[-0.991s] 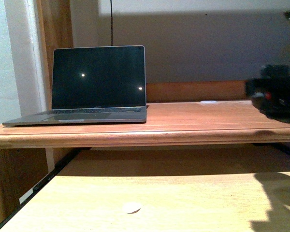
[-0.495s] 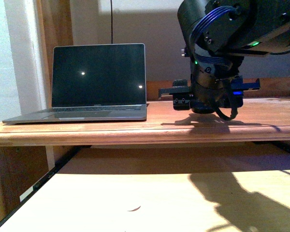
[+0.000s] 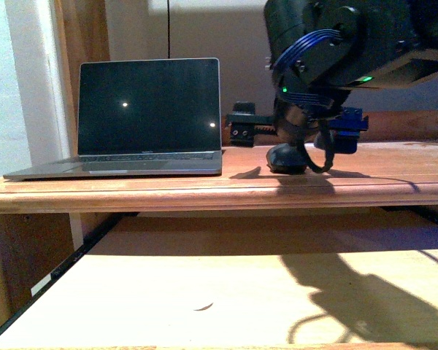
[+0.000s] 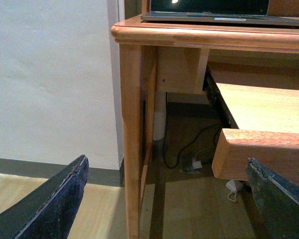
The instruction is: Place mouse
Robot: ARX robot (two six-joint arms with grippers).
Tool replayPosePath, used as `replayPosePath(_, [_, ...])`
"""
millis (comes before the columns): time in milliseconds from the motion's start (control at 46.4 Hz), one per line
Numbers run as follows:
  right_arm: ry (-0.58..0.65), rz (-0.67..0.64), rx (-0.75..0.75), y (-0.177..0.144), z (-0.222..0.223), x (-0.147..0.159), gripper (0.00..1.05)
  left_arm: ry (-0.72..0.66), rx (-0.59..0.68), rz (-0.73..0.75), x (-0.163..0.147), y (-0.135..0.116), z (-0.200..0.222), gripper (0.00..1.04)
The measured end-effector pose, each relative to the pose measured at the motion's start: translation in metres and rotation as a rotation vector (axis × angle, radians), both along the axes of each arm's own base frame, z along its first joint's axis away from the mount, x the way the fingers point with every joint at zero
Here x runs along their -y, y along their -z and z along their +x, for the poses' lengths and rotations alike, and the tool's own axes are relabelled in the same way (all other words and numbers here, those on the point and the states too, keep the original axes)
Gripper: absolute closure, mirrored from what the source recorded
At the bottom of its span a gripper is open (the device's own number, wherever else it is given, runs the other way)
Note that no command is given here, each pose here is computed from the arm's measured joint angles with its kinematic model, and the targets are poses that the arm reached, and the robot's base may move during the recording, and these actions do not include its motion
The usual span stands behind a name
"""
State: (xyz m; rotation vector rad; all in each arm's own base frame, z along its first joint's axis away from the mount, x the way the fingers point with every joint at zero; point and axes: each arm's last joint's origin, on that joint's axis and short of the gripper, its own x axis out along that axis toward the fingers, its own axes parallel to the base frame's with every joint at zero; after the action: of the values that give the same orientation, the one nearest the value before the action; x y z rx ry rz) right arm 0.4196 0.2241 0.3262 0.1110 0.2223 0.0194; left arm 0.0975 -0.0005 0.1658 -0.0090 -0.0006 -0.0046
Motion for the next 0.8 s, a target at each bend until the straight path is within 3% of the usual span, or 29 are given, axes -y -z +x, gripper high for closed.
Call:
replayPosePath(22, [0.0,0.029,0.022,-0.003,-0.002,0.008,0.08,0.0,0.0,0.0,0.0,0.0,0.0,0.08])
replayPosePath(43, [-0.043,0.119,0.235,-0.039,-0.053,0.085,0.07,0.0,0.0,0.0,0.0,0.0,0.0,0.08])
replayPosePath(194, [-0.164,0.137,0.272,-0.031,-0.108,0.138,0.07,0.0,0.0,0.0,0.0,0.0,0.0,0.08])
replayPosePath(538, [-0.553,0.032,0.182,0.062,-0.22,0.21,0.07,0.0,0.0,0.0,0.0,0.0,0.0,0.08])
replayPosePath(797, [-0.689,0.007,0.049,0.122,-0.271,0.245,0.07,0.0,0.0,0.0,0.0,0.0,0.0,0.08])
